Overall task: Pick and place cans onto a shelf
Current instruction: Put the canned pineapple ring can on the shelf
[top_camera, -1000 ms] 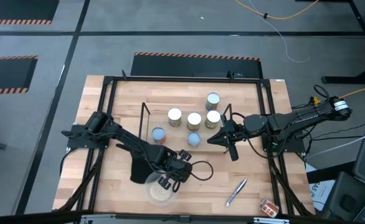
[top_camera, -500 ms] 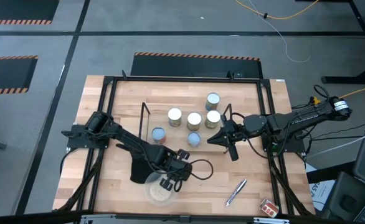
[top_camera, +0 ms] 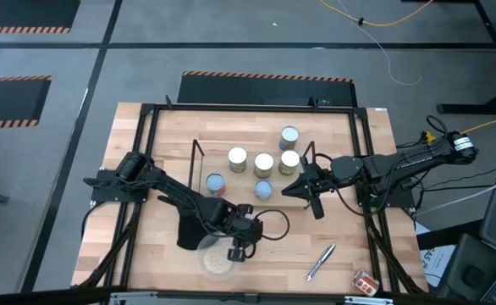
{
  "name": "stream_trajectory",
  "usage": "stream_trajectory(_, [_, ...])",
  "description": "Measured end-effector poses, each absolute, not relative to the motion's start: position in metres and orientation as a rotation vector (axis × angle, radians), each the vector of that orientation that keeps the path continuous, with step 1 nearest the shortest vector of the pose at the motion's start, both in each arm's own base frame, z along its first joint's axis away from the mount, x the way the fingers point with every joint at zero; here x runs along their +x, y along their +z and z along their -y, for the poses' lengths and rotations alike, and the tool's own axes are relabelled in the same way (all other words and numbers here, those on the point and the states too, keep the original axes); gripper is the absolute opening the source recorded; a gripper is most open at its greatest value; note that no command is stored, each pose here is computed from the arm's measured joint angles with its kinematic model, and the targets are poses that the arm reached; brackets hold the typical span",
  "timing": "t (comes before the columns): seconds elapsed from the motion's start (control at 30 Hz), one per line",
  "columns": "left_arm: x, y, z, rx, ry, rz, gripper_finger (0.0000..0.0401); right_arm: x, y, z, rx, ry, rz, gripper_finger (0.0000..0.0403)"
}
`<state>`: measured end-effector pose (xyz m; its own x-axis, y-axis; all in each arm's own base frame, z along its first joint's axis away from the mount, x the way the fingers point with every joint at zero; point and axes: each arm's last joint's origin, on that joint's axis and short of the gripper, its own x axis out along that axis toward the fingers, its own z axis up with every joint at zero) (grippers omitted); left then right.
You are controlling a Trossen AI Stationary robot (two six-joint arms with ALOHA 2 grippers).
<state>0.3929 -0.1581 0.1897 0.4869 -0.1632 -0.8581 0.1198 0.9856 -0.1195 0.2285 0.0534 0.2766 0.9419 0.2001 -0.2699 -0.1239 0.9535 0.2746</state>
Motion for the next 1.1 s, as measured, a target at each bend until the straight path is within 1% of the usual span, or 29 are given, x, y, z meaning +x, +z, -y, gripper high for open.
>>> stream_trajectory(0.33, [0.404,0.199,0.163,-0.504,0.005,-0.928,0.009,0.228,0.277,-0.053,0.277,0.165,-0.302,0.0026])
stream_trajectory(0.6, [0.404,0.199,0.164,-0.852,0.175,-0.932,0.009,0.228,0.276,-0.053,0.3,0.161,-0.305,0.0026])
stream_trajectory(0.83, [0.4,0.195,0.162,-0.984,0.284,-0.979,0.009,0.228,0.276,-0.053,0.299,0.161,-0.304,0.0026])
stream_trajectory(0.93, [0.399,0.194,0.161,-0.993,0.331,-0.98,0.009,0.228,0.276,-0.053,0.298,0.161,-0.305,0.0026])
stream_trajectory(1.1, [0.399,0.192,0.16,-0.984,0.354,-0.966,0.009,0.228,0.276,-0.053,0.297,0.161,-0.305,0.0026])
